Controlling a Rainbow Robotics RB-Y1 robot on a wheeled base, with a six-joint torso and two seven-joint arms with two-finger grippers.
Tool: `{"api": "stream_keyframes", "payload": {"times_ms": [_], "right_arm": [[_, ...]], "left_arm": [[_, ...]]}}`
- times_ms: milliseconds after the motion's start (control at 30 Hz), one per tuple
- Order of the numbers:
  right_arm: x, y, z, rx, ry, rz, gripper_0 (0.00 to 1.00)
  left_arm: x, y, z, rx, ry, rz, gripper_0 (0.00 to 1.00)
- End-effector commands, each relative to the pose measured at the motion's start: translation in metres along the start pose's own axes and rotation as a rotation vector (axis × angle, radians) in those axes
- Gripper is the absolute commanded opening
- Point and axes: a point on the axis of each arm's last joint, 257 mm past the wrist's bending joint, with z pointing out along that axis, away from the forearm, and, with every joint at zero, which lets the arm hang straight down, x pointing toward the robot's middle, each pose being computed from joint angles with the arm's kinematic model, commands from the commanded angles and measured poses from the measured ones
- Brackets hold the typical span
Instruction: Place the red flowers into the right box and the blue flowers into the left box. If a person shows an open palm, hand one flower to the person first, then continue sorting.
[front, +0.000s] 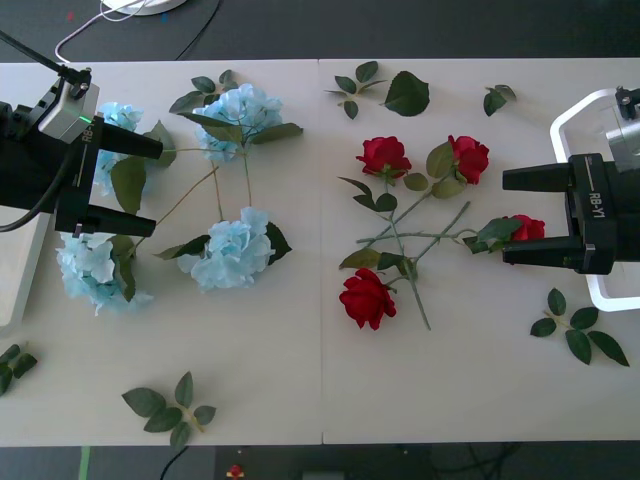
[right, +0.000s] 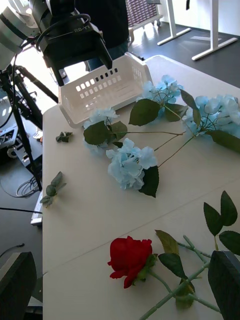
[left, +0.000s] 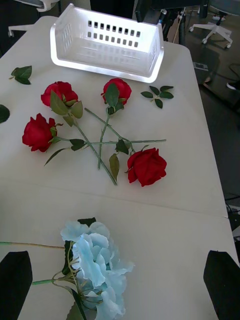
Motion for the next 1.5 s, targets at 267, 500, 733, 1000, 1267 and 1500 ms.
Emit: {"api": "stream_keyframes", "payload": {"times_ms": [267,500,733,1000,1267,1500], "right_arm": [[0.005,0.006,0.0,-0.014,0.034,-0.029,1.0],[0.008,-0.002,0.005,0.038,0.068,0.058,1.0],[0.013,-0.013,0.013,0.144,0.146,0.305,1.0],[0.015,-0.022,0.016,0.261,0.201,0.46,1.0],[0.02,-0.021,0.02,0.36,0.281,0.622,1.0],[0.026,-0.018,0.033,0.419,0.328,0.787,1.0]], "left_arm": [[0.009,0.003,-0.02,-0.042,-0.027,0.012,1.0],[-0.013,0.006,-0.04,-0.025,-0.015,-0.183,1.0],[-0.051,0.026,-0.053,-0.08,0.027,-0.432,1.0],[-0.082,0.055,-0.064,-0.158,0.053,-0.943,1.0],[-0.051,0.11,-0.064,-0.428,0.1,-1.33,1.0],[-0.006,0.144,-0.067,-0.627,0.061,-1.691,1.0]]}}
